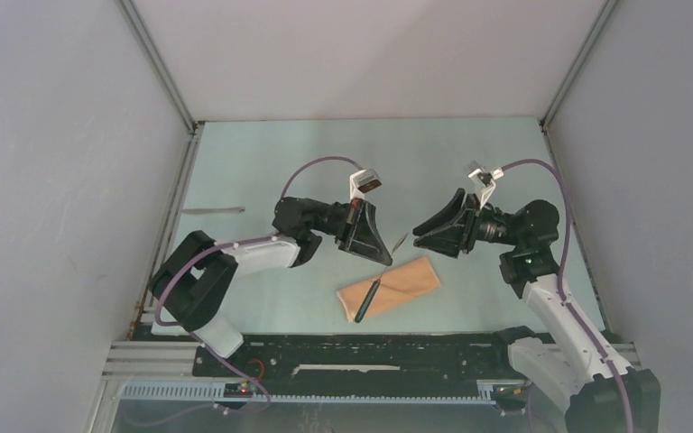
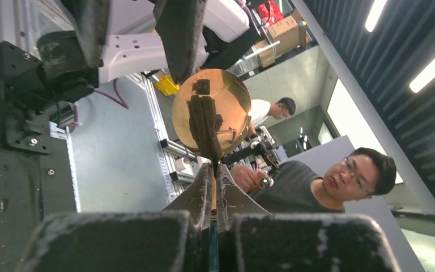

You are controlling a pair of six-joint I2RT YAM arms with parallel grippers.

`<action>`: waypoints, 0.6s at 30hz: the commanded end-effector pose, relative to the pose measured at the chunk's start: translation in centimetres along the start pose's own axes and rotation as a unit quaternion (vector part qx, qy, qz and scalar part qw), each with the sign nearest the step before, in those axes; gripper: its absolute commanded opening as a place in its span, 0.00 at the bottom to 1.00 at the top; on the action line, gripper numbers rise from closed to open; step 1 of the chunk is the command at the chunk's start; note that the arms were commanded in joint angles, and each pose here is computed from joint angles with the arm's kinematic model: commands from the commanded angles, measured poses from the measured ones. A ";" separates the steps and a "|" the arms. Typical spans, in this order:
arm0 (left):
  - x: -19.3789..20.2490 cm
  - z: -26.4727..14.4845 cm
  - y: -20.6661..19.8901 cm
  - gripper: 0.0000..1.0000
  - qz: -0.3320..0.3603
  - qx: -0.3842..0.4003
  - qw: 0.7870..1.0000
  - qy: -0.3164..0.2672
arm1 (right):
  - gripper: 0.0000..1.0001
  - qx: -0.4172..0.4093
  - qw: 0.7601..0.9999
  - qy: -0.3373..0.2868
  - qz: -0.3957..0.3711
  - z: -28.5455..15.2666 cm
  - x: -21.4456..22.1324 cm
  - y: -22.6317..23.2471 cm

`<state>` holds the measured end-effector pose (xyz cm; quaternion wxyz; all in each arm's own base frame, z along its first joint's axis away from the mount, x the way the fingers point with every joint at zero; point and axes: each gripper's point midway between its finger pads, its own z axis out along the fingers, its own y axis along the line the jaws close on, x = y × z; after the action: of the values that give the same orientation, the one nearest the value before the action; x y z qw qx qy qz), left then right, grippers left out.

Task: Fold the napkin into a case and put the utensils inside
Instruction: Pass from the left arm to the right

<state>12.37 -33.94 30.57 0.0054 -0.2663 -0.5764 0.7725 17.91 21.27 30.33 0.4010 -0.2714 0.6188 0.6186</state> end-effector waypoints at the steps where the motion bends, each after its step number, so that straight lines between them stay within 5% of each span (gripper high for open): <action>1: 1.9 0.8 -2.1 0.00 0.032 0.022 0.999 0.031 | 0.52 -0.100 0.990 0.032 -0.093 0.8 0.3 4.5; 11: 3.1 2.1 -2.8 0.00 0.027 0.036 0.997 0.057 | 0.39 -0.159 0.979 0.047 -0.115 1.8 0.3 7.6; 18: 3.0 2.3 -2.8 0.00 0.019 0.038 0.997 0.057 | 0.12 -0.179 0.975 0.076 -0.107 1.5 1.3 8.4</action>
<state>8.66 -34.53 30.68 0.0569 -0.2936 -0.5665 0.7679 11.98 23.79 32.33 0.3603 -0.4144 0.5227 0.6520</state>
